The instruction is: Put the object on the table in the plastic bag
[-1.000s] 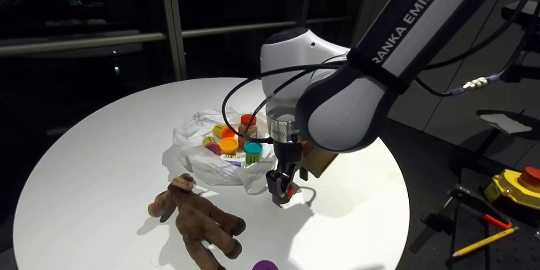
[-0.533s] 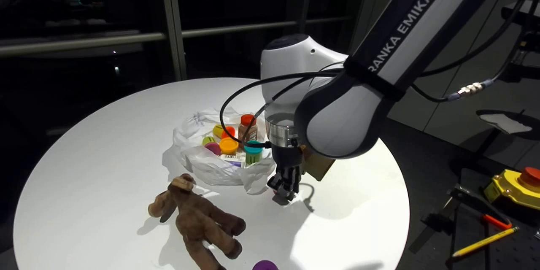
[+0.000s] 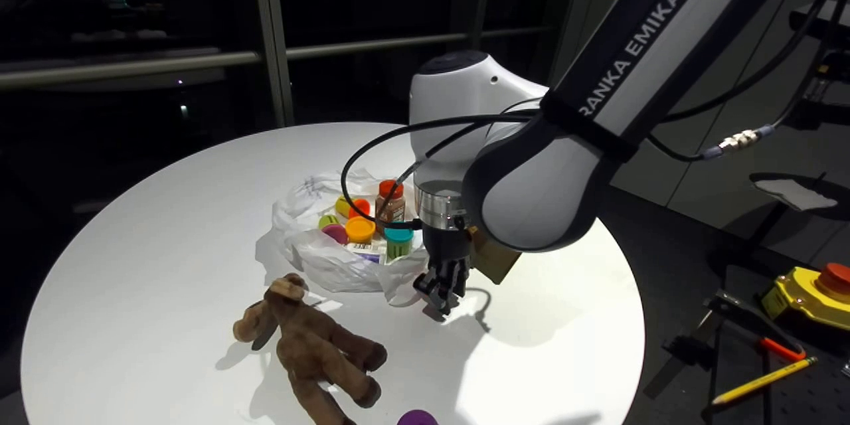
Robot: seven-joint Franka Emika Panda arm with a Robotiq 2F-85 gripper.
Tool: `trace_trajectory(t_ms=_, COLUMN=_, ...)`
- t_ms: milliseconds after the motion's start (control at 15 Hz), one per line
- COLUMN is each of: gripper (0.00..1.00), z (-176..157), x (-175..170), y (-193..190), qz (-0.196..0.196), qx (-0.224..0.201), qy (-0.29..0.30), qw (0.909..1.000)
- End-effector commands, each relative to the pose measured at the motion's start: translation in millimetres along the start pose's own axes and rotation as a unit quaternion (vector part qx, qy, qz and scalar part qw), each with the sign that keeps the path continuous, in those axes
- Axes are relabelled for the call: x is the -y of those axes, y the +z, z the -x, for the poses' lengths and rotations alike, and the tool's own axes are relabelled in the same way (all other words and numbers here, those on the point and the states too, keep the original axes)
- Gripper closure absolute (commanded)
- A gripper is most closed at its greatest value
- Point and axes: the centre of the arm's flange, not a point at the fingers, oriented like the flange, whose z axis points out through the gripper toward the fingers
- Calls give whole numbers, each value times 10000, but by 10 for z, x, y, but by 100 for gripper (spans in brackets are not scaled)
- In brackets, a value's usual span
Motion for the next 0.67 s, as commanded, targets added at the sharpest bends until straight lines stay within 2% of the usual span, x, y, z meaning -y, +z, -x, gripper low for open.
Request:
trace_trajectory(t_ms=0, gripper=27, z=-132, x=101, y=0, qz=118, qx=-362, qy=106, qw=9992)
trace_trajectory(t_ms=200, gripper=5, z=-228, x=150, y=21, qz=229, qx=-590, qy=208, qw=9978)
trace_trajectory(t_ms=267, gripper=1, z=-266, x=160, y=38, qz=257, qx=-639, qy=239, qw=9973)
trace_trajectory(t_ms=333, gripper=0, z=-299, x=167, y=59, qz=293, qx=-677, qy=281, qw=9969)
trace_trajectory(t_ms=467, gripper=0, z=-354, x=174, y=95, qz=368, qx=-720, qy=359, qw=9961)
trace_trajectory(t_ms=533, gripper=19, z=-373, x=172, y=104, qz=412, qx=-736, qy=398, qw=9956)
trace_trajectory(t_ms=600, gripper=25, z=-375, x=167, y=110, qz=462, qx=-751, qy=425, qw=9952)
